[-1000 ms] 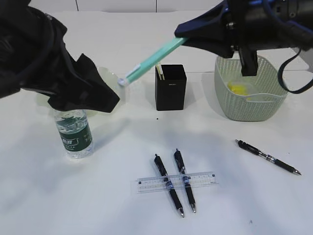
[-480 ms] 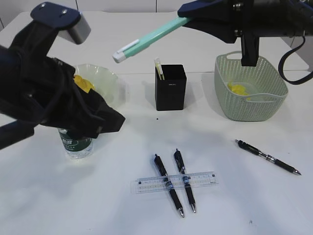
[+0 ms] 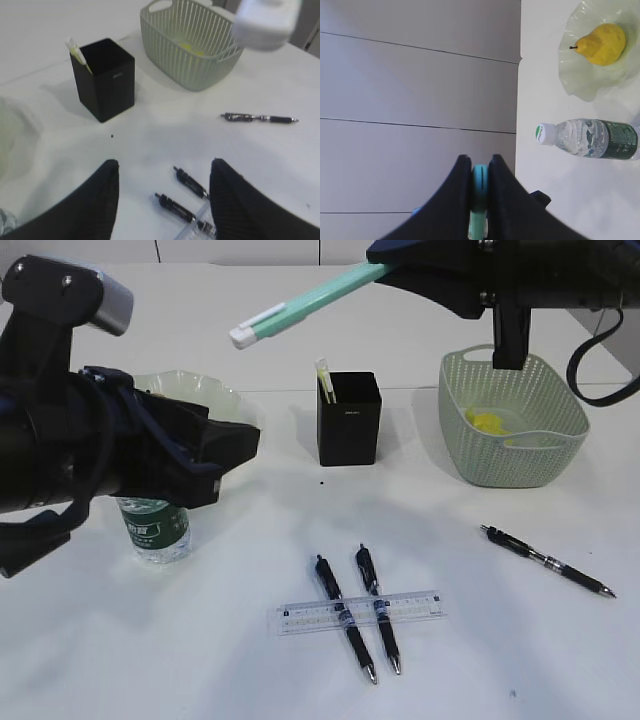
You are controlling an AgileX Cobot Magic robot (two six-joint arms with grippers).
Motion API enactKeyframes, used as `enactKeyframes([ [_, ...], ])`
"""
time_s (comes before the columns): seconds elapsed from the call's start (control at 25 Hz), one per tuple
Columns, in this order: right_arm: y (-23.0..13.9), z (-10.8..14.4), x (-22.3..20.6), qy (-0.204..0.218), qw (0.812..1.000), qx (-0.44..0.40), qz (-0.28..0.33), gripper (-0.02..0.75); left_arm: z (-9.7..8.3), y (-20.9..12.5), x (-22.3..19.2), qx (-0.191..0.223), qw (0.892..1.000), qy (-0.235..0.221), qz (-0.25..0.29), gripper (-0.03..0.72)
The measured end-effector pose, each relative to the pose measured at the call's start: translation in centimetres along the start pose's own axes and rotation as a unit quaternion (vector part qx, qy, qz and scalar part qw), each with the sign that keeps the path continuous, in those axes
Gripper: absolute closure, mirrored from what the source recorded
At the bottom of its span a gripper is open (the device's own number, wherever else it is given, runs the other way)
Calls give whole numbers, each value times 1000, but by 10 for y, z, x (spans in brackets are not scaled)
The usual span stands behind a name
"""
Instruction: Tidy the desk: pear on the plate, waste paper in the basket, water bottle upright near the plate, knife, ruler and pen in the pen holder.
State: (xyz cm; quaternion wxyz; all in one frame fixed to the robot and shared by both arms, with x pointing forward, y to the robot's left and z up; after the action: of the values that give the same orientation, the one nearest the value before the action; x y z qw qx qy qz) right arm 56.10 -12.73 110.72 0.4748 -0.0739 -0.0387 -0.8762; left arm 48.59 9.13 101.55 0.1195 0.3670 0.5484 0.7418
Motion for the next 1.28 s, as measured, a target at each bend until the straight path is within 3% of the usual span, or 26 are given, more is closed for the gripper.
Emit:
enactKeyframes([
  [0.28, 2, 0, 0, 0, 1000, -2, -7, 686, -2, 11, 4, -10, 994, 37, -106, 282],
  [0.72, 2, 1, 0, 2, 1000, -4, -7, 686, -1, 15, -1, -33, 989, 46, -134, 314],
  [0.88, 3, 2, 0, 6, 1000, -8, -9, 686, 0, 23, -6, -51, 982, 60, -173, 317],
  [1.16, 6, 8, 1, 27, 999, -21, -17, 686, 0, 31, -9, -21, 973, 62, -221, 318],
  [1.28, 7, 5, -1, 25, 999, -24, -17, 686, -5, 36, -10, -27, 968, 47, -246, 322],
])
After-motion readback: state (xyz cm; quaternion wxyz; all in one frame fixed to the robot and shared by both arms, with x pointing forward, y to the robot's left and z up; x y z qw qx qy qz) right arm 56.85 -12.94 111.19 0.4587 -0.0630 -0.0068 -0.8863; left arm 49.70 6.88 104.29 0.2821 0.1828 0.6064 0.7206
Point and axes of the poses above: a point on each arm's last joint axis where the gripper is mounted, x pointing back along that axis away from the gripper, z along the wrist's bending axis when the last joint is at zero, y = z × x, the point moved 6 cm from there along -x, pointing out along that axis toward the gripper, and after that the axes turned 15 degrees about -x, right-handed, at the moved point
